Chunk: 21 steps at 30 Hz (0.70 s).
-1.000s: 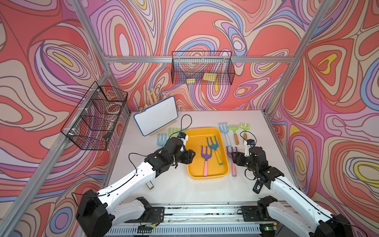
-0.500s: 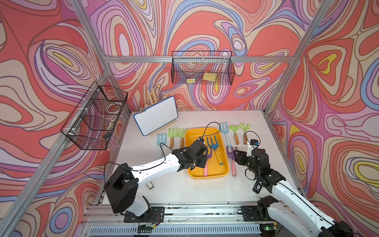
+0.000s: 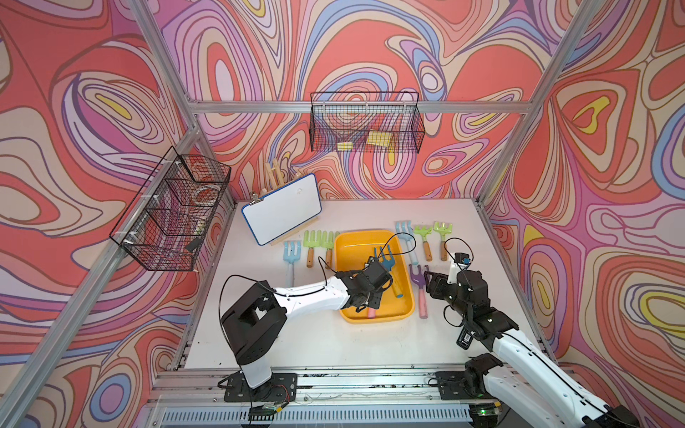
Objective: Take the hand rake out of the storage box
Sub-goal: Pick up the rake from the storage box.
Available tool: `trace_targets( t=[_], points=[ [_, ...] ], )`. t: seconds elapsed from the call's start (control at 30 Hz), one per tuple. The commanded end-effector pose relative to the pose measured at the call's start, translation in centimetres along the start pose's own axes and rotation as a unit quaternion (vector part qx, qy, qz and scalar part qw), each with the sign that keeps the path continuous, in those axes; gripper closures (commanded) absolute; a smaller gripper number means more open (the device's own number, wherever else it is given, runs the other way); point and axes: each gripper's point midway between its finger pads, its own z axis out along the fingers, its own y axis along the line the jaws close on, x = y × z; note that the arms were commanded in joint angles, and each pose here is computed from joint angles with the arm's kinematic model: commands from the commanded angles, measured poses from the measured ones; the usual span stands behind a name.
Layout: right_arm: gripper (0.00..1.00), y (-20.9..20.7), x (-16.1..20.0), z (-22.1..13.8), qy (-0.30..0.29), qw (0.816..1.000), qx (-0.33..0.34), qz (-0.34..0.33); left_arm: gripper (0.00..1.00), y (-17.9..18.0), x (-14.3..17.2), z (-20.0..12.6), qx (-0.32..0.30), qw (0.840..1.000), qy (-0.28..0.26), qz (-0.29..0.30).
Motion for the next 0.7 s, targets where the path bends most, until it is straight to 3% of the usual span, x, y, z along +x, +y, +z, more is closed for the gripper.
trace_targets(
  t=[0.0,0.43,0.67],
  points=[
    [0.42,-0.4,0.0,0.1,-0.004,1.0,0.007,0.004,0.5,-0.3,0.0,1.0,0.001,1.0,0.002,-0.013],
    [0.42,-0.4,0.1,0.2,-0.002,1.0,0.007,0.003,0.49,-0.4,1.1,4.4,-0.014,0.999,0.027,-0.013],
    [0.42,-0.4,0.1,0.2,-0.002,1.0,0.007,0.003,0.56,-0.3,1.5,5.5,-0.025,0.999,0.033,-0.011]
  ],
)
